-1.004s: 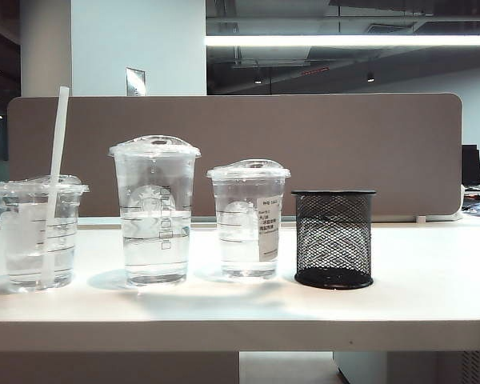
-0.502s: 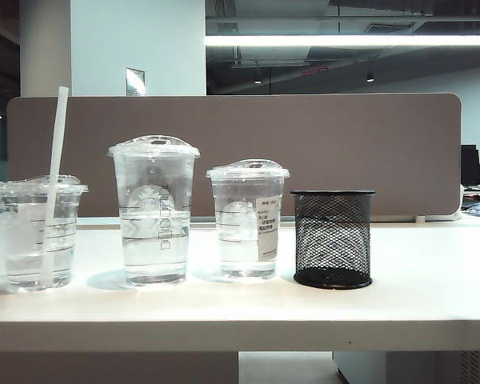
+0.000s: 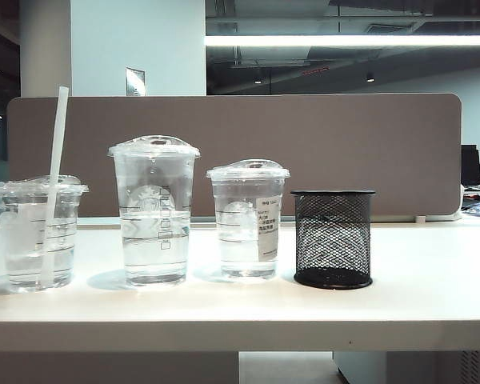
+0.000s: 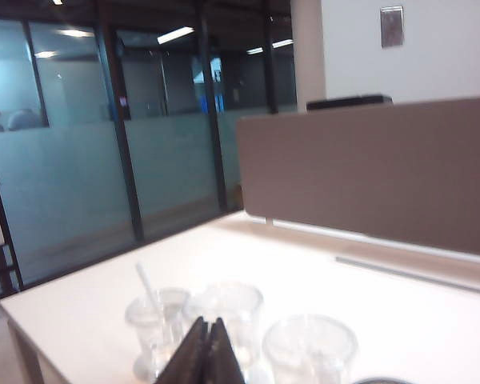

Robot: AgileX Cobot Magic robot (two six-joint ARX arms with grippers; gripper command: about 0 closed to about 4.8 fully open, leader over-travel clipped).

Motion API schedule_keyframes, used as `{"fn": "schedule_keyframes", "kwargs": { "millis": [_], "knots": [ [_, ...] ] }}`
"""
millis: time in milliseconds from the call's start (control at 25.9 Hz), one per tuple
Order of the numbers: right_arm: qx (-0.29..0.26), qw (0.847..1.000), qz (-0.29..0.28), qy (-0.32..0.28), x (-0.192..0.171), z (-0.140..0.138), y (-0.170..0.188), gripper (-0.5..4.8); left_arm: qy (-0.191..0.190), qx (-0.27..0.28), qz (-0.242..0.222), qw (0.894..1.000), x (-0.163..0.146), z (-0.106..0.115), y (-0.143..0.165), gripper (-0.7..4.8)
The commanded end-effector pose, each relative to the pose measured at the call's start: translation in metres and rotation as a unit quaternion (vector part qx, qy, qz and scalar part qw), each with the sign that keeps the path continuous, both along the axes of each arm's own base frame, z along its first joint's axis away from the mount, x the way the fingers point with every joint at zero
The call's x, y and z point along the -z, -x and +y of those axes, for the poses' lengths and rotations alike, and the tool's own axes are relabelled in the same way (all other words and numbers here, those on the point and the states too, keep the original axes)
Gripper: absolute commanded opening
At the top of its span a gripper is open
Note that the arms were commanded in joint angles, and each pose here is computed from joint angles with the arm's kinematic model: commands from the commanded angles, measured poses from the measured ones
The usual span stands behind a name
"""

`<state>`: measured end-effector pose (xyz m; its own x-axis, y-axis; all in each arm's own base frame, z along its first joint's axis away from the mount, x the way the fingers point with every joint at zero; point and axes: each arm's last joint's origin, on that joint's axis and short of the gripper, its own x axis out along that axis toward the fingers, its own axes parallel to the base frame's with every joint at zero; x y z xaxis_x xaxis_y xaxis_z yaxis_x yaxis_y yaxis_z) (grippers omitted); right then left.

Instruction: Pick up the straw and insert it into the small coffee cup.

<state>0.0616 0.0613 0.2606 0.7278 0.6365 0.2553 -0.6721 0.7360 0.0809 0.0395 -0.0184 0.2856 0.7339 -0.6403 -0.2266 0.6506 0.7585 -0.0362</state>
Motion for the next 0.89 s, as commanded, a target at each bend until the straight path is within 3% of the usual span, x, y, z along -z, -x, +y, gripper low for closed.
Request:
{"fn": "schedule_keyframes", "kwargs": {
  "millis": [39,579,888],
  "knots": [
    [-0.002,1.000,0.004,0.004,0.012,-0.003,0.003,-0.03,0.003,0.004,-0.008,1.000,0.010,0.000,-0.010,-0.05],
    [-0.051,0.996,0.047,0.060,0.060,0.004,0.001,-0.02,0.010,0.009,0.031,0.999,0.072,0.000,-0.039,-0.05],
    [-0.054,0.990,0.096,0.088,0.091,0.009,-0.004,-0.01,0.009,0.007,0.017,1.000,0.097,0.000,-0.049,-0.05]
  ]
}}
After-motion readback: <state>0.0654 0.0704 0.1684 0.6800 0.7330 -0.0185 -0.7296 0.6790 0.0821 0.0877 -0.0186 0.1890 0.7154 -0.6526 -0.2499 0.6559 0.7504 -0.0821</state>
